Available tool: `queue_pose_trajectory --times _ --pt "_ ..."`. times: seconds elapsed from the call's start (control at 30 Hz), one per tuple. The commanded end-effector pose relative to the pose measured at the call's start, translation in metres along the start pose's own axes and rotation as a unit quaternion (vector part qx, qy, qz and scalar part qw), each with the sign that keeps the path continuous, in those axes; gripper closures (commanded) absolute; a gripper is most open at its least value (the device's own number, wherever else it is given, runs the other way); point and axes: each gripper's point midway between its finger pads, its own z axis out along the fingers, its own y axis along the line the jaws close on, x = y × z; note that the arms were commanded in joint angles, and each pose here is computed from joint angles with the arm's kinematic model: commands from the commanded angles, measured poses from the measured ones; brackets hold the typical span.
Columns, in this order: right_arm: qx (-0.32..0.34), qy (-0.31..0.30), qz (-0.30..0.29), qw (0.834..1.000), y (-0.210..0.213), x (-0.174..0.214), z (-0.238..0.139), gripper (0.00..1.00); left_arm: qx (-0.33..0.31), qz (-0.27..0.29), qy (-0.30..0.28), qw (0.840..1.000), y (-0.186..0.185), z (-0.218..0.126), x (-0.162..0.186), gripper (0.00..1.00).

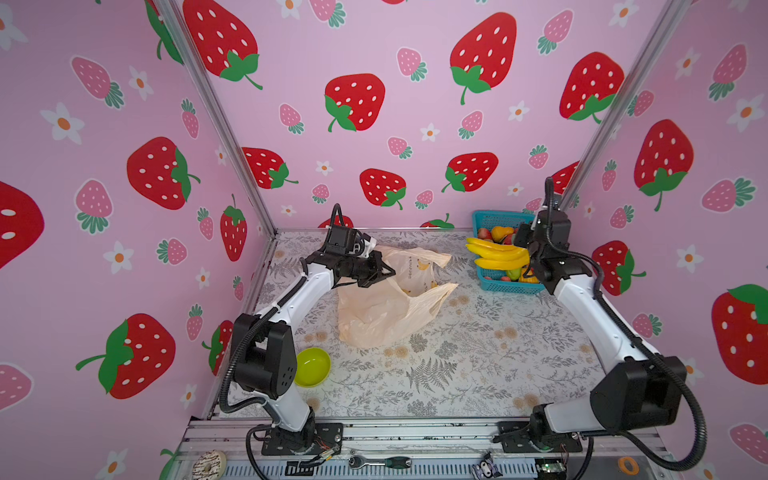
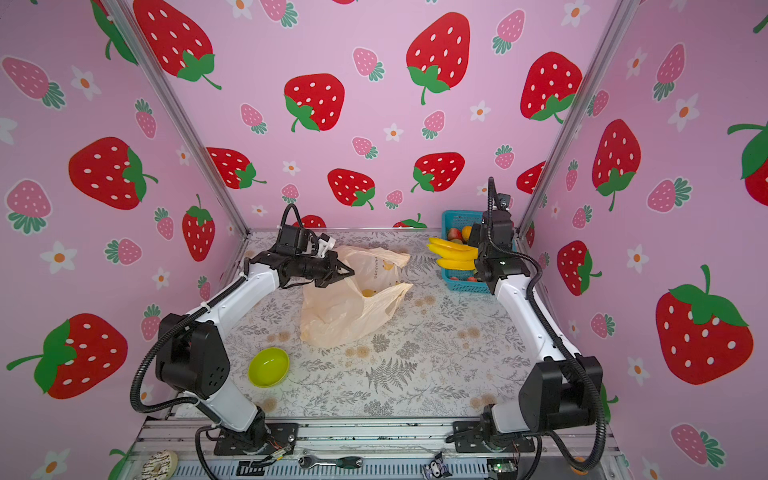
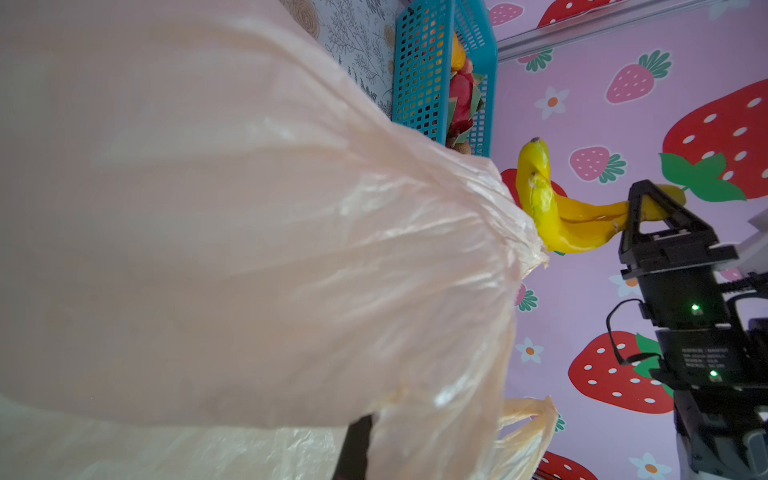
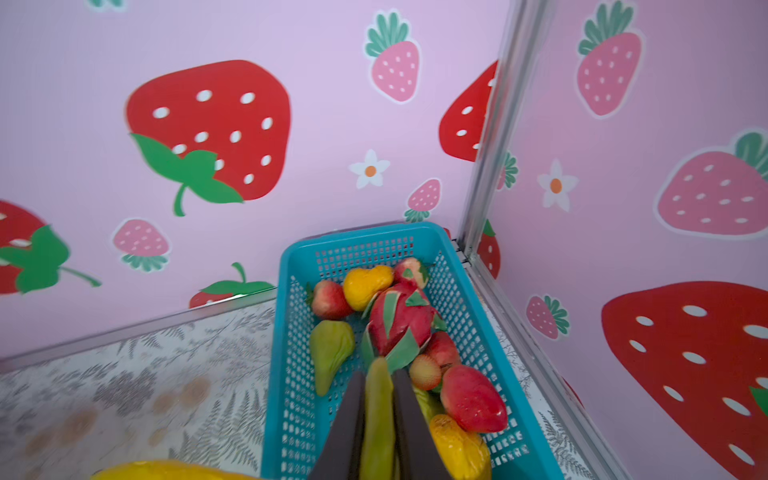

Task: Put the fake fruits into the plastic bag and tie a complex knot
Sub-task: 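Carry the bananas with the right gripper toward the bag held by the left gripper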

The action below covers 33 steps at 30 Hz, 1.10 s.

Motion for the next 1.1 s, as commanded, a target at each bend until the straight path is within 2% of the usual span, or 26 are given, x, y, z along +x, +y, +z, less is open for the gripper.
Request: queue_pose_trajectory --times 0.0,0.27,0.4,0.73,0.9,1.07 --pt "-0.031 0.028 -0.040 0.998 0.020 0.023 -0.018 1.00 0.025 0.011 -0.009 1.000 -0.020 -0.012 -0.002 1.00" --pt "-0.092 0.059 -0.072 0.991 0.067 0.069 -0.035 1.00 0.029 0.008 -0.008 1.000 -0.022 -0.011 0.000 1.00" --pt "-0.114 0.060 -0.072 0.989 0.089 0.076 -0.034 1.00 0.028 0.008 -0.005 1.000 -0.021 -0.009 0.001 1.00" --pt "-0.138 0.038 -0.068 0.987 0.123 0.057 -0.035 1.00 0.016 0.013 0.001 1.000 -0.015 -0.003 0.004 1.00" --pt "-0.117 0.020 -0.097 0.988 0.122 0.042 -0.040 1.00 0.003 0.025 -0.002 1.000 -0.013 -0.002 0.005 1.00" --pt "-0.119 0.005 -0.099 0.988 0.123 0.032 -0.046 1.00 0.002 0.029 -0.002 1.000 -0.013 -0.001 0.006 1.00"
